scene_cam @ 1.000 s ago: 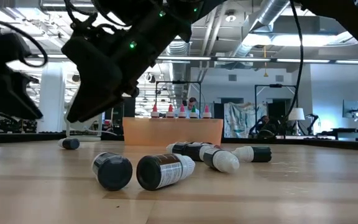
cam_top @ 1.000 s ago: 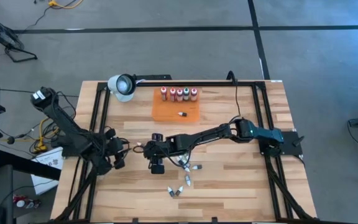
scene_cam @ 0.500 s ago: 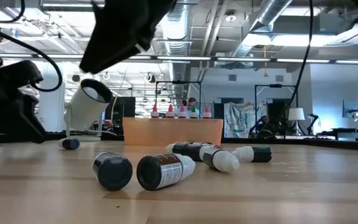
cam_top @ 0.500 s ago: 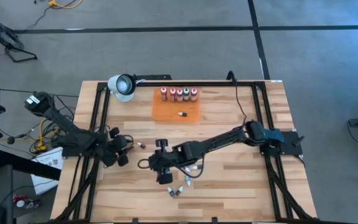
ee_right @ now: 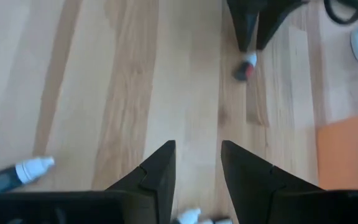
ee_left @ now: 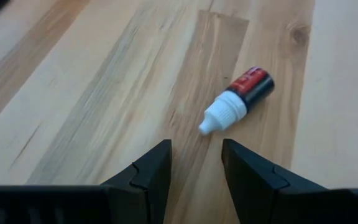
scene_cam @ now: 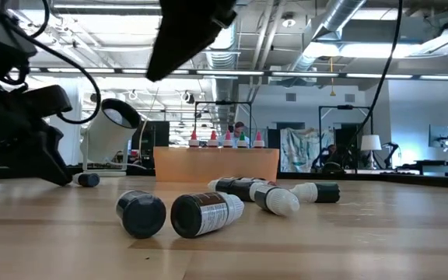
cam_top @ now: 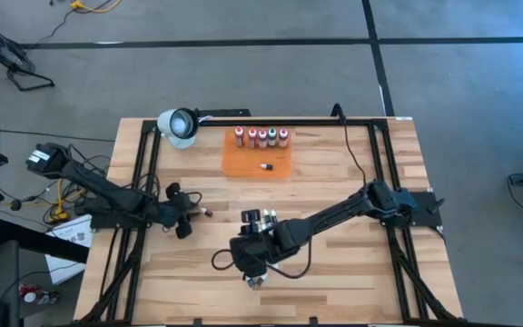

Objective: Pick & Place food coloring
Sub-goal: Put the small red food coloring bottle into the orange bin

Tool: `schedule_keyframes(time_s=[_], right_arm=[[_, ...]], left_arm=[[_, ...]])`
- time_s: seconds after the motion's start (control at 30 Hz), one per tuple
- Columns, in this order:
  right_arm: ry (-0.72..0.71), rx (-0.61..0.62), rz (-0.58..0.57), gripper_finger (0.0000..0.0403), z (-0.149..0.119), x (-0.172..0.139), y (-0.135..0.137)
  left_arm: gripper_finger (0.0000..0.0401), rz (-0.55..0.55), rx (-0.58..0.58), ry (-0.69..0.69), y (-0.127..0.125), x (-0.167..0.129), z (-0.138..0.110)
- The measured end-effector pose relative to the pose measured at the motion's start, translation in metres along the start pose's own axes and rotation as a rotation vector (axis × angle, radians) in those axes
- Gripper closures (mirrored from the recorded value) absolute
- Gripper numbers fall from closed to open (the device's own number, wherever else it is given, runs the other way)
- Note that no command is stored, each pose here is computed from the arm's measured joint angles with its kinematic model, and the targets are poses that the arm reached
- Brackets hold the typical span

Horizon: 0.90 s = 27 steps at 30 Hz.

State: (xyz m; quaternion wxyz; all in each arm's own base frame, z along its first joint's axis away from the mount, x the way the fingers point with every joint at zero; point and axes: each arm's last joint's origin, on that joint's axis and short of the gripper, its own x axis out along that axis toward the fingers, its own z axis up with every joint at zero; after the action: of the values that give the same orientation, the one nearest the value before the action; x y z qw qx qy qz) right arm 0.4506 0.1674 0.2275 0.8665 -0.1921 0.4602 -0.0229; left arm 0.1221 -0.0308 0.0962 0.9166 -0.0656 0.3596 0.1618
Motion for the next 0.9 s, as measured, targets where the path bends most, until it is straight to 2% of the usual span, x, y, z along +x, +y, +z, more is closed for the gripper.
schedule_keyframes(time_s=[0.23, 0.5, 0.9], right_arm=[[0.083, 0.027, -0.027, 0.0282, -0.009, -0.002, 0.003], [0.086, 0.017, -0.032, 0.0282, -0.010, -0.006, 0.010], [0.145, 0.011, -0.096, 0.0282, -0.018, -0.011, 0.017]], left_arm=[[0.0262, -0.044, 0.015, 0.021, 0.005, 0.004, 0.005], [0.0264, -0.069, 0.018, 0.025, 0.009, 0.007, 0.009], [0.0329, -0.119, 0.065, -0.011, 0.006, 0.007, 0.013]])
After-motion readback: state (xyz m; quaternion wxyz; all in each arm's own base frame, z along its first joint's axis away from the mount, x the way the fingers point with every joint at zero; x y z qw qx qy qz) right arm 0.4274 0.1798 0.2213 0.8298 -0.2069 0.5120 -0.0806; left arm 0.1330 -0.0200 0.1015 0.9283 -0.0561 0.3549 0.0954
